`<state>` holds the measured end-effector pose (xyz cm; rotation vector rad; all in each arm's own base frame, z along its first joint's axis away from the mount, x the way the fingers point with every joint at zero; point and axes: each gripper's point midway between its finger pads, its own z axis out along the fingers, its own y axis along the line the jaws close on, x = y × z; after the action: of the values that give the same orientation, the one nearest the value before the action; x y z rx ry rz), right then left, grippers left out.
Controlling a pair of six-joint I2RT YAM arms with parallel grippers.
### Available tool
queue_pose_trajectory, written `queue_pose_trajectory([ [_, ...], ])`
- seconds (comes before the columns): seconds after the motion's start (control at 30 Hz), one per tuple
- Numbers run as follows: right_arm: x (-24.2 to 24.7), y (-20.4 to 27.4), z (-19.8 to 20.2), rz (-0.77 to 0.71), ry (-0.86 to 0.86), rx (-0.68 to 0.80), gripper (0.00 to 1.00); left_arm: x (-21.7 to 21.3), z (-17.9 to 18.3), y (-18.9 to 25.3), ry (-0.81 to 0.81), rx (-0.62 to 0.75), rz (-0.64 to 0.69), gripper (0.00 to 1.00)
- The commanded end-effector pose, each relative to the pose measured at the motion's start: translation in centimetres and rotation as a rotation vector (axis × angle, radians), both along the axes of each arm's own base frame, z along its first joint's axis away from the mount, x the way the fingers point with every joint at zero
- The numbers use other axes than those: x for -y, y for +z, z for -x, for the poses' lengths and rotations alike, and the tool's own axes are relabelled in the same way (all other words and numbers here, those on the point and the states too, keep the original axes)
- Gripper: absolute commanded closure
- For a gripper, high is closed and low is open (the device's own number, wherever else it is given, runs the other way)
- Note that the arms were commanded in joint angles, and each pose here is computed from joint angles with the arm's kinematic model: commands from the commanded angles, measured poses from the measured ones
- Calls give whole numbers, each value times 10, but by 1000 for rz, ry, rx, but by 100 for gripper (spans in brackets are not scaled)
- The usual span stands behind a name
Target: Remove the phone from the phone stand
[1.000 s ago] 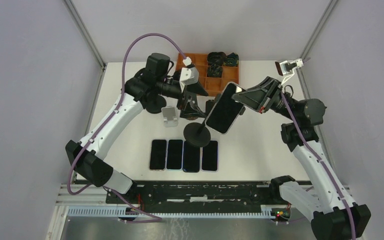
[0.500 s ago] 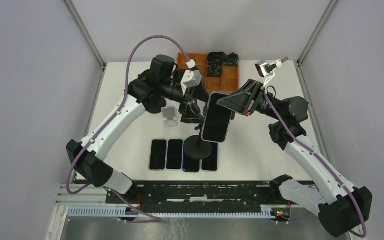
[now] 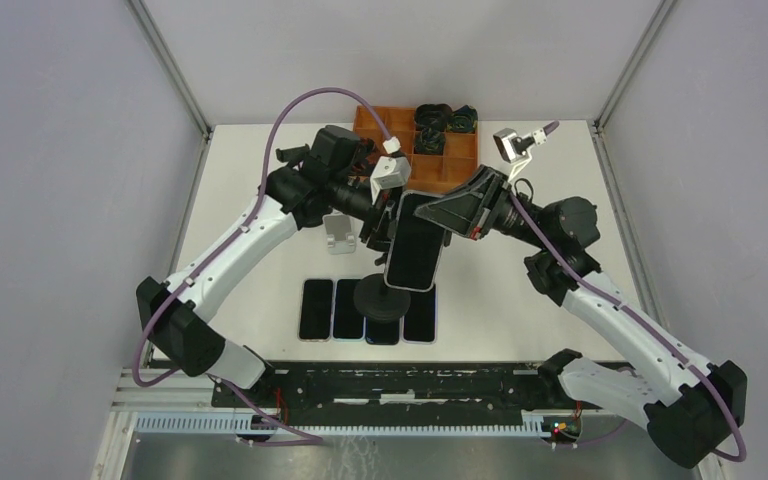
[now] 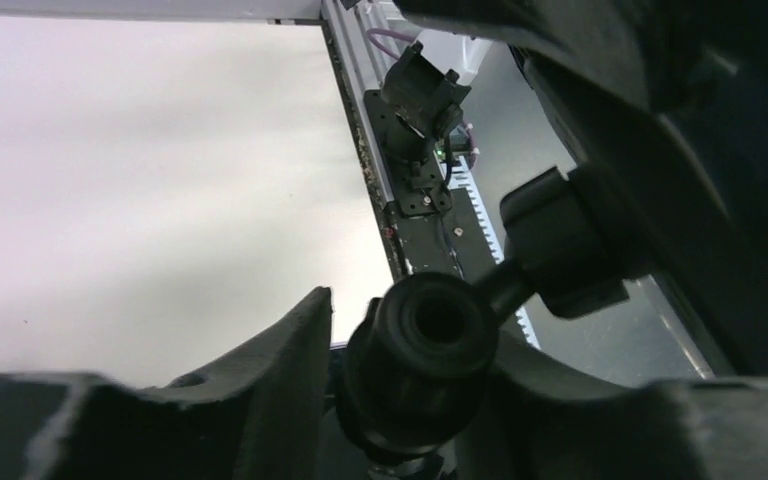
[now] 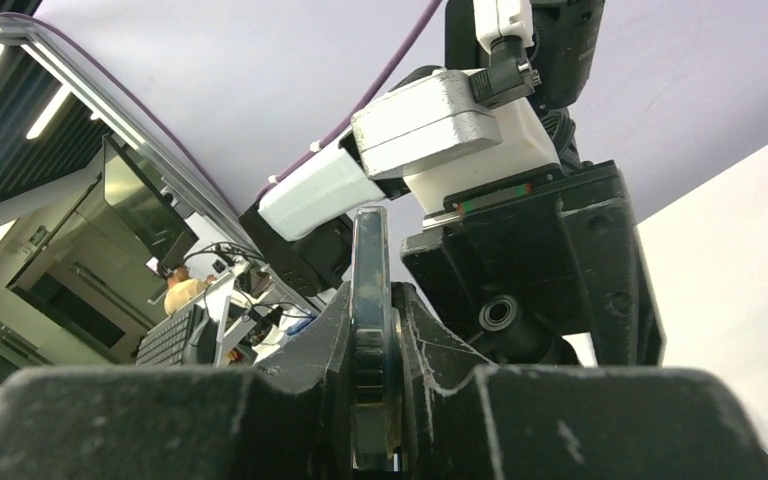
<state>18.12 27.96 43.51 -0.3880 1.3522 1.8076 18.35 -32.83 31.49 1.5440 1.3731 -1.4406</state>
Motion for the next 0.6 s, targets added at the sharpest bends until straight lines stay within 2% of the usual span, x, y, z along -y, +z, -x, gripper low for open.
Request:
queue_pose_trajectory([
  [0.0,11,36,3,-122,-92,121,100,-3,5,19,18,17,22,57],
  [0.2,10,8,3,-56,-121,137,100,-9,11,23,1,75,22,93],
  [0.23,9,3,3,-40,-119,142,96,-11,12,22,-7,81,16,97],
  [0.57,-7,-31,19,123,43,214,63,-31,33,13,-116,121,-61,98],
])
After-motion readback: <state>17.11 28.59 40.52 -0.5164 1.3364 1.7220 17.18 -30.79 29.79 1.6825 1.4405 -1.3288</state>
